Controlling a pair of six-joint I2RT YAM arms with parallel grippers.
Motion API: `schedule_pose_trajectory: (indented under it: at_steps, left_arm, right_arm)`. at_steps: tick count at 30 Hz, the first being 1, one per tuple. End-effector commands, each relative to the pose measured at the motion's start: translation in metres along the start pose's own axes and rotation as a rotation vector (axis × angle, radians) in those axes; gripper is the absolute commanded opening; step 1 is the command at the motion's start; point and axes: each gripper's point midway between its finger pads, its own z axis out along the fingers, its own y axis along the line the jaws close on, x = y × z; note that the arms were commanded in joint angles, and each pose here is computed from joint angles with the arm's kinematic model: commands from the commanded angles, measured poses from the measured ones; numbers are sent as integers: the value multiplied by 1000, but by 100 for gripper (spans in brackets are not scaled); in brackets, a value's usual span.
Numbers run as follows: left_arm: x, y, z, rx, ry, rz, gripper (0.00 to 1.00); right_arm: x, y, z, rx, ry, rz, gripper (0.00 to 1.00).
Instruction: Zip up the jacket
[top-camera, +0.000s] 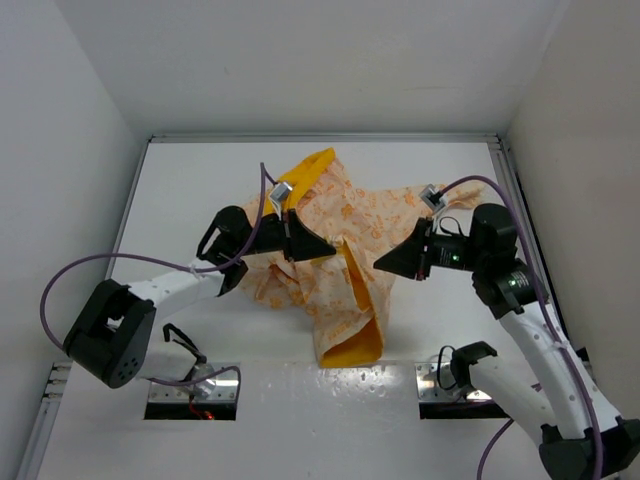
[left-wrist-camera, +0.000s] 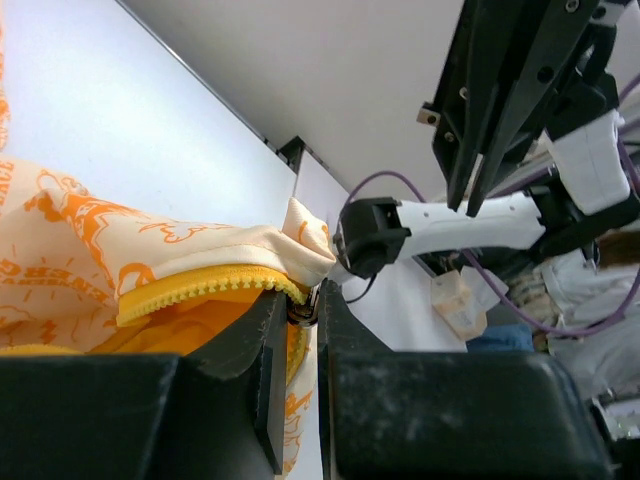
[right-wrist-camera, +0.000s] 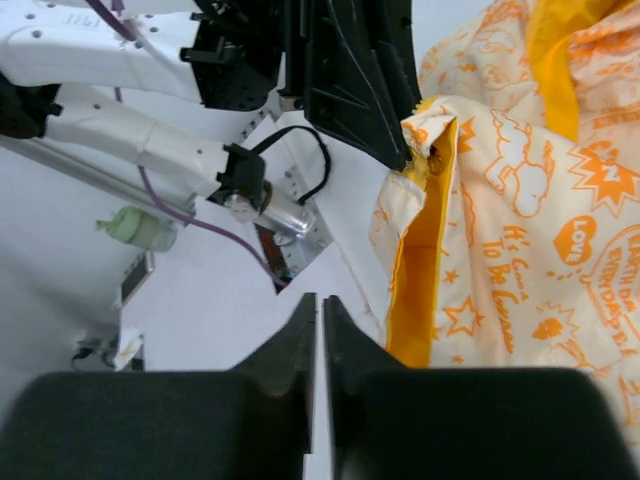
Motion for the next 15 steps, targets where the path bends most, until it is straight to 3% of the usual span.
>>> schedule_pose_trajectory:
  at_steps: [1, 2, 5, 8, 15]
  left_arm:
    - [-7, -17, 3, 76, 1, 99, 0]
    - [-5, -21, 6, 91, 5, 107, 0]
    - [-10, -39, 11, 143, 5, 126, 0]
    - [-8, -50, 15, 177, 11, 128, 0]
    - [-2, -75, 18, 232, 22, 111, 0]
  right_arm:
    - [3, 4, 3, -48, 16, 24, 10]
    - [-3, 6, 5, -71, 5, 31, 19]
    - [-8, 9, 14, -109, 23, 101, 28]
    - [-10, 9, 24, -121, 44, 126, 30]
    - [-12, 1, 35, -101, 44, 196, 48]
